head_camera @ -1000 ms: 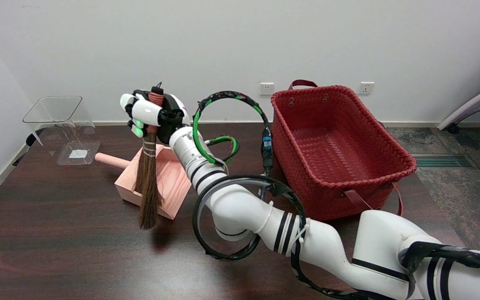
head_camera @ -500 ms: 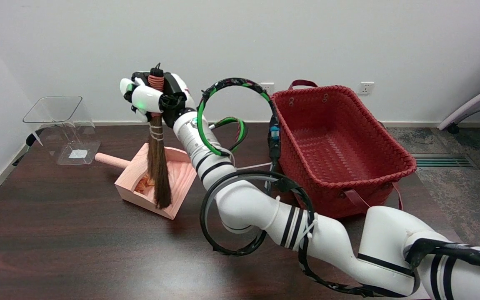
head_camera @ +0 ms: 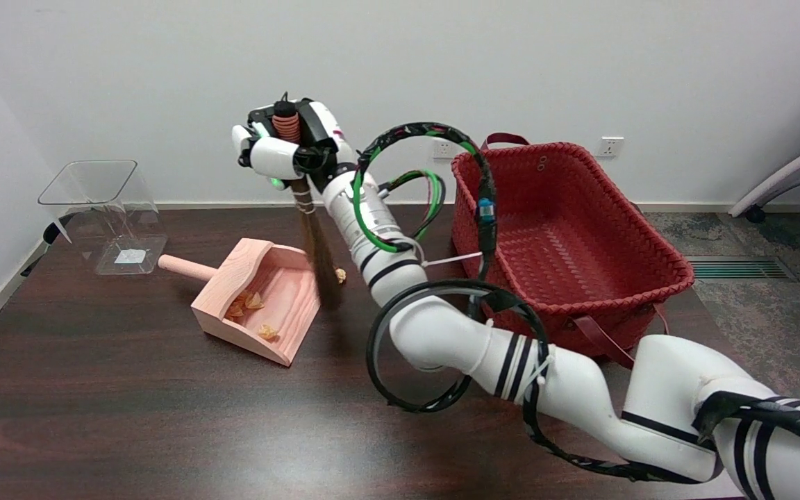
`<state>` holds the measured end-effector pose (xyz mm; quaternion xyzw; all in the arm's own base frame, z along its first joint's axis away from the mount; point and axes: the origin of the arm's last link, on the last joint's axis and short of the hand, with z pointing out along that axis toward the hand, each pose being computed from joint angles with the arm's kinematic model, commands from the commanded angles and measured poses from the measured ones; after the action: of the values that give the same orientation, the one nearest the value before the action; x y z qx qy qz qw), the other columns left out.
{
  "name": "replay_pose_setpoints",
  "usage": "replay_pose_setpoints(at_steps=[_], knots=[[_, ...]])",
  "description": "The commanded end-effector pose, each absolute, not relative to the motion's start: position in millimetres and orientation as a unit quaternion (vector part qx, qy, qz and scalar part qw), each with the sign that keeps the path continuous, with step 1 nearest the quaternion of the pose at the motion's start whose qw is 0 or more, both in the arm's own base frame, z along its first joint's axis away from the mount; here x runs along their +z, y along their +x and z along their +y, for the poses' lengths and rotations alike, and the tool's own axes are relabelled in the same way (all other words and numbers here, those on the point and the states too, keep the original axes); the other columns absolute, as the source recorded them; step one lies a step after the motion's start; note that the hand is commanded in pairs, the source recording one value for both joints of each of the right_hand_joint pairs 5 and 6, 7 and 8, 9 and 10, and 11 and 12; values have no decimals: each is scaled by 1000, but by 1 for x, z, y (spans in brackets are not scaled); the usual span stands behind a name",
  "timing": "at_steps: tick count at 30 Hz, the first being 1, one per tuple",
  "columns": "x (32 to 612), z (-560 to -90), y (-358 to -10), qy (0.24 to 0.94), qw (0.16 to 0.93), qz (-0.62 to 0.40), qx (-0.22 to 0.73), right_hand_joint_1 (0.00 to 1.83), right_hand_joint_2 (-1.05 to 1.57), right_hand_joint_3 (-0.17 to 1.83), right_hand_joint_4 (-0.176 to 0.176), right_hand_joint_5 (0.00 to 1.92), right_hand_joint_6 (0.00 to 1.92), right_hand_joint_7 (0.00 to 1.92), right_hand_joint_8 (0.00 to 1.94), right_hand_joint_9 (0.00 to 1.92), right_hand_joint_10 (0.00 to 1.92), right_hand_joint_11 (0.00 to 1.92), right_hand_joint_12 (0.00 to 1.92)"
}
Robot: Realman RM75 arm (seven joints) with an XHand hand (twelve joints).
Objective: Sweep the yellow paper ball into the dustpan.
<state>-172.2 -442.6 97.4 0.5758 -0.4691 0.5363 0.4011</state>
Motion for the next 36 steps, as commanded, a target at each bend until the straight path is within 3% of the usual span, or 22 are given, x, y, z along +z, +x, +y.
replay_pose_setpoints(at_steps=[1,19,36], knots=[[152,-454,-172,670,455,-349,472,1419,1005,798,0,1920,1920,1920,1920,1920,1920,1920,1920],[161,-457,-253,572,491,-465,464,1471,895,855,0,1920,1920,1920,1920,1920,1920,1920,1920],[116,-443,-280,470,455,-587,476,1501,798,944,0,1920,1920,1920,1920,1920,1920,1920,1920]])
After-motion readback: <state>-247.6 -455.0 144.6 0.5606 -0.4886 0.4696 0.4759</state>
